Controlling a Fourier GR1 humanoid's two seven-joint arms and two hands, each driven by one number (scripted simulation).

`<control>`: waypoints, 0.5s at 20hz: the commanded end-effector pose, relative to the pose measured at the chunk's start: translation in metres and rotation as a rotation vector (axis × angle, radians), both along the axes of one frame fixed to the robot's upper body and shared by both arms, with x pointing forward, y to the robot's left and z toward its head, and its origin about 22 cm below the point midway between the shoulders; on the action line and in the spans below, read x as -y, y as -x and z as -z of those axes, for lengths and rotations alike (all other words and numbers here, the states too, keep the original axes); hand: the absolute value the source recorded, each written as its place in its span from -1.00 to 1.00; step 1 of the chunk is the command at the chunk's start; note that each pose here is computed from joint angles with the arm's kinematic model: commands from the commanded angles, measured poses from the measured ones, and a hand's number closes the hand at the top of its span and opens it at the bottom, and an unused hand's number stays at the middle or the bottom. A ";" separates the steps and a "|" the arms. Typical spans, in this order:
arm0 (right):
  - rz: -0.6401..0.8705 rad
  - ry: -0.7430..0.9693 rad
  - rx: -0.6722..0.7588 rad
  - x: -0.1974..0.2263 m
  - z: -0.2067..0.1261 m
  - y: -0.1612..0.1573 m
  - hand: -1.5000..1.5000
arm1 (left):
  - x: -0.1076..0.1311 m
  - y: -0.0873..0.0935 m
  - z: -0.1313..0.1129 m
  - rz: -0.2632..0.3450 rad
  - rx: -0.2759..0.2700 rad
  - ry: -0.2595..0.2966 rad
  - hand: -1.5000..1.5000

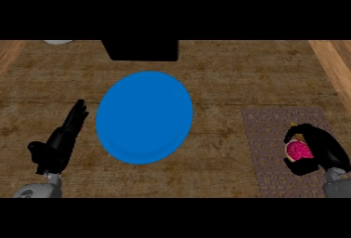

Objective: Pick the cupcake from the placemat and place it in the plate

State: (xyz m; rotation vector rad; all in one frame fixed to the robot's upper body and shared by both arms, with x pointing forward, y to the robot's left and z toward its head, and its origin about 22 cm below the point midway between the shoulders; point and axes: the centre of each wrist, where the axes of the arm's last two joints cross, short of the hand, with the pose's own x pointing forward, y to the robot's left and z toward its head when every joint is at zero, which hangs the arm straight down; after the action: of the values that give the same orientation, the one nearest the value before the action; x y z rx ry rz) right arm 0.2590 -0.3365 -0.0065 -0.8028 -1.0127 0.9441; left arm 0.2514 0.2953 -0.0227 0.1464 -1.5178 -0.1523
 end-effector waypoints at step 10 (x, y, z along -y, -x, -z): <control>-0.275 -0.019 0.304 -0.054 -0.013 -0.022 1.00 | 0.005 -0.014 0.000 -0.011 0.012 0.012 0.00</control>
State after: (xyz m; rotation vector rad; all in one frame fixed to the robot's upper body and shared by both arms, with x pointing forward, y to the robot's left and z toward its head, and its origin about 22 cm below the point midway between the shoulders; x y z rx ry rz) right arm 0.2831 -0.2925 0.0003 -0.8002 -1.2939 1.0860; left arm 0.2579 0.2972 -0.0220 0.1527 -1.5216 -0.1424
